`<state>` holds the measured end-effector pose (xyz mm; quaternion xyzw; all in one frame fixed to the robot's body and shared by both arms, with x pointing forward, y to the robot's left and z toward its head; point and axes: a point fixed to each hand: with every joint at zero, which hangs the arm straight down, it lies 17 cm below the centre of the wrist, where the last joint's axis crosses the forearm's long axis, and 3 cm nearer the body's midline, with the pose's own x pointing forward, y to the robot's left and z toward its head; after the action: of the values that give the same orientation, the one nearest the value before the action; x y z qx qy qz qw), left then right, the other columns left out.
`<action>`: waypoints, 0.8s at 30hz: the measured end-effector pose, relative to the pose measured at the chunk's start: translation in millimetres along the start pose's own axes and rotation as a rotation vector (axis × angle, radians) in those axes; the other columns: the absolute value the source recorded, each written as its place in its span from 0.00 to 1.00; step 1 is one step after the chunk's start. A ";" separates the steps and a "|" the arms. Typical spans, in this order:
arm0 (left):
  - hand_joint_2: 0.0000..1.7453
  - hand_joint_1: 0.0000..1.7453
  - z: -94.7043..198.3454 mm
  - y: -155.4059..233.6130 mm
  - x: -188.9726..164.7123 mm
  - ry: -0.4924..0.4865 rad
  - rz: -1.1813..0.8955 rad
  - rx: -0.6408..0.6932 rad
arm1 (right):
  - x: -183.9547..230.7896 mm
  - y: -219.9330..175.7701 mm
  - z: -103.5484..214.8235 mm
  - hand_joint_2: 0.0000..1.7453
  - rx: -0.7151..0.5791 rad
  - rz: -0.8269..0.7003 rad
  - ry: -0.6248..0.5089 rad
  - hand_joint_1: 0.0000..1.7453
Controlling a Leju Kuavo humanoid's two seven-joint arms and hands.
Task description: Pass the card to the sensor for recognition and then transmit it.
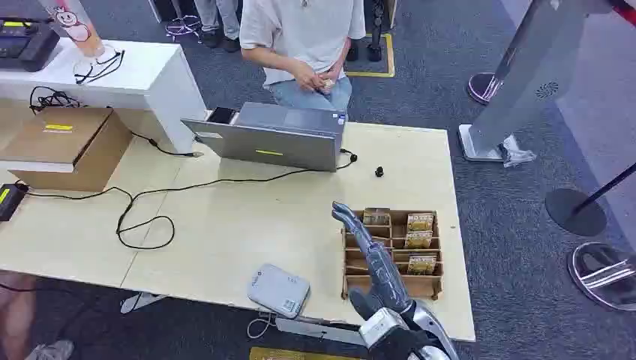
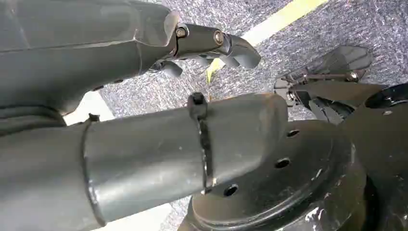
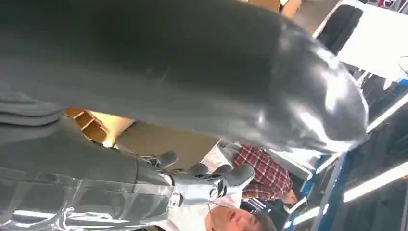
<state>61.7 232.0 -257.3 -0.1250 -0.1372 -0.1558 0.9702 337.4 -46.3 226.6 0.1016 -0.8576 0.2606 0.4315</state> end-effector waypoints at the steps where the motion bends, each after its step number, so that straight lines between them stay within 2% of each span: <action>1: 0.00 0.00 0.1 -0.1 -0.1 0.000 0.000 0.000 | 0.2 0.4 0.0 0.00 0.001 -0.001 0.000 0.00; 24: 0.00 0.00 2.0 -2.9 -3.6 0.006 0.004 -0.012 | 2.4 0.9 -4.9 0.00 0.011 0.021 -0.010 0.00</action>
<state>57.0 230.9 -256.0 -0.1309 -0.1329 -0.1550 0.9702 339.0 -42.8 230.6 0.0965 -0.8594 0.2694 0.4237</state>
